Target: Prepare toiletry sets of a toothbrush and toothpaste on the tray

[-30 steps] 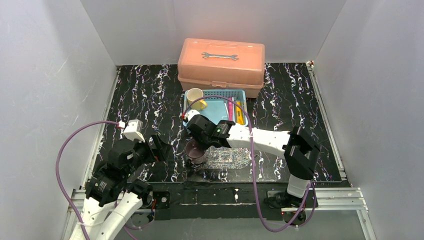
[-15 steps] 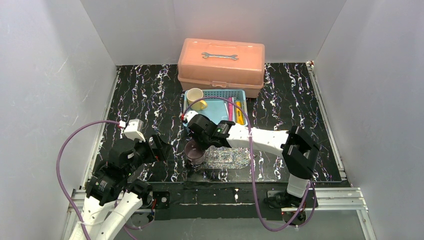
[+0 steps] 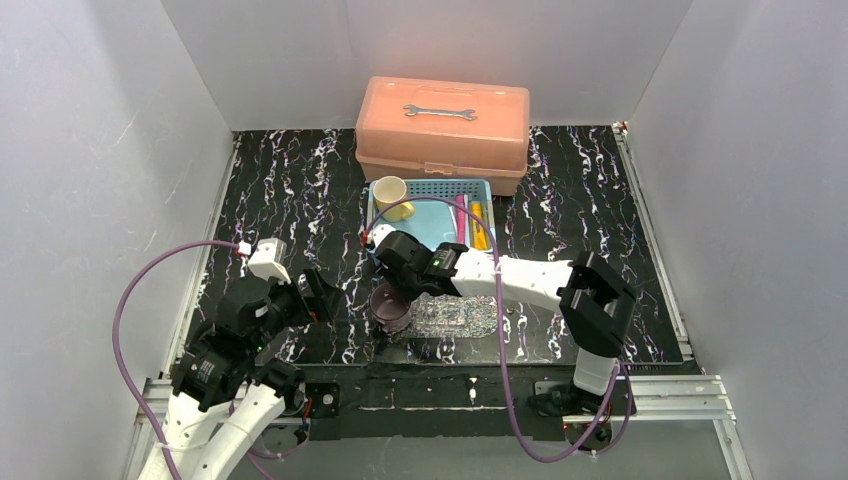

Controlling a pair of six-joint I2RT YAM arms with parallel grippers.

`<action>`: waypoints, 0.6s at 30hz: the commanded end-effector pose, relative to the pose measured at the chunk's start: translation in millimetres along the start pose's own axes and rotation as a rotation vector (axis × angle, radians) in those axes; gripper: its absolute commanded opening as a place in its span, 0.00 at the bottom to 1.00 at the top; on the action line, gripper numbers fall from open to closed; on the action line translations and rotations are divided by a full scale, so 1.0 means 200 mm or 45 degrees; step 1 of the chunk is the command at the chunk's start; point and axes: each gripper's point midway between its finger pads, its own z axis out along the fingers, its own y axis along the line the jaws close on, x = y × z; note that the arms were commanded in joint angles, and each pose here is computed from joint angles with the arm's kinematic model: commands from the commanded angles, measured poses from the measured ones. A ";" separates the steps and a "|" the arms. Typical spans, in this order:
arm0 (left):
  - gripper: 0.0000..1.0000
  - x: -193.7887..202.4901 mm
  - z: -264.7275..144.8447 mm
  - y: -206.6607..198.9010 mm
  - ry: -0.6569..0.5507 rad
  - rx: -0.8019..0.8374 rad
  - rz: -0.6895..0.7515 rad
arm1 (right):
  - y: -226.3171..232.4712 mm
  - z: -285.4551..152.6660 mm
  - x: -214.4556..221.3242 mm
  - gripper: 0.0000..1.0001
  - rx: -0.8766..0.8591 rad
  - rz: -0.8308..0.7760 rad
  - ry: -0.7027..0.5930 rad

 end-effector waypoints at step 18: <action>0.99 -0.01 0.00 0.01 0.006 -0.015 0.002 | -0.03 0.03 -0.08 0.04 0.023 0.074 -0.104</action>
